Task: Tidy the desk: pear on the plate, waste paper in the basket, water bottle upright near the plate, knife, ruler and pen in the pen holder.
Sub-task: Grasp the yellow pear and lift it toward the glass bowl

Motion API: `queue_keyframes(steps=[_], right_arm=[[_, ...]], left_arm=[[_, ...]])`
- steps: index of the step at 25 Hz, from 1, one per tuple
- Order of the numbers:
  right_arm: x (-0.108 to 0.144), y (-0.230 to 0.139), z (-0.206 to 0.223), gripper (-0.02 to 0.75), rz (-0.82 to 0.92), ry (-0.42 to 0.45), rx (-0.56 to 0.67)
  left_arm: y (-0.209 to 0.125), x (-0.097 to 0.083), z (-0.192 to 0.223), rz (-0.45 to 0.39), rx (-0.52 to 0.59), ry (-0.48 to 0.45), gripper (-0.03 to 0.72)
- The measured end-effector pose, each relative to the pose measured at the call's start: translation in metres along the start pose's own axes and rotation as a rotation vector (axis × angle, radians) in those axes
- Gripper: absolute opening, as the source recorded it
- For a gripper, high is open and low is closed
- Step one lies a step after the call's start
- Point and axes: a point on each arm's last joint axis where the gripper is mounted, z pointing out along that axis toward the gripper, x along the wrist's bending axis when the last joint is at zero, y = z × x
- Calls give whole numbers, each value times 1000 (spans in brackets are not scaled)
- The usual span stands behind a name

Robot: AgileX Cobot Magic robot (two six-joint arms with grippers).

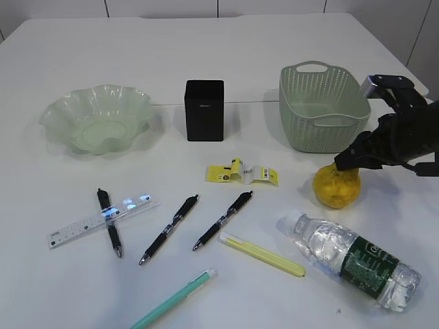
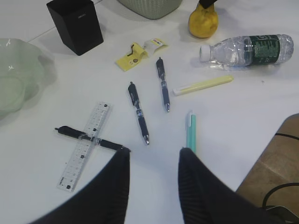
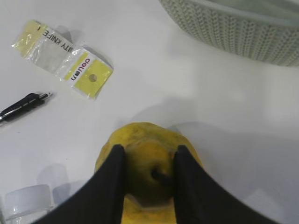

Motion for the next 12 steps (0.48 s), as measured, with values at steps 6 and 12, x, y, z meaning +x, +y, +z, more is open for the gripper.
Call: queue_keyframes(steps=[6, 12], right_arm=[[3, -1, 0, 218, -2, 32, 10], [9, 6, -8, 218, -58, 76, 17]], left_arm=[[0, 0, 0, 0, 0, 0, 244], [0, 0, 0, 0, 0, 0, 244]])
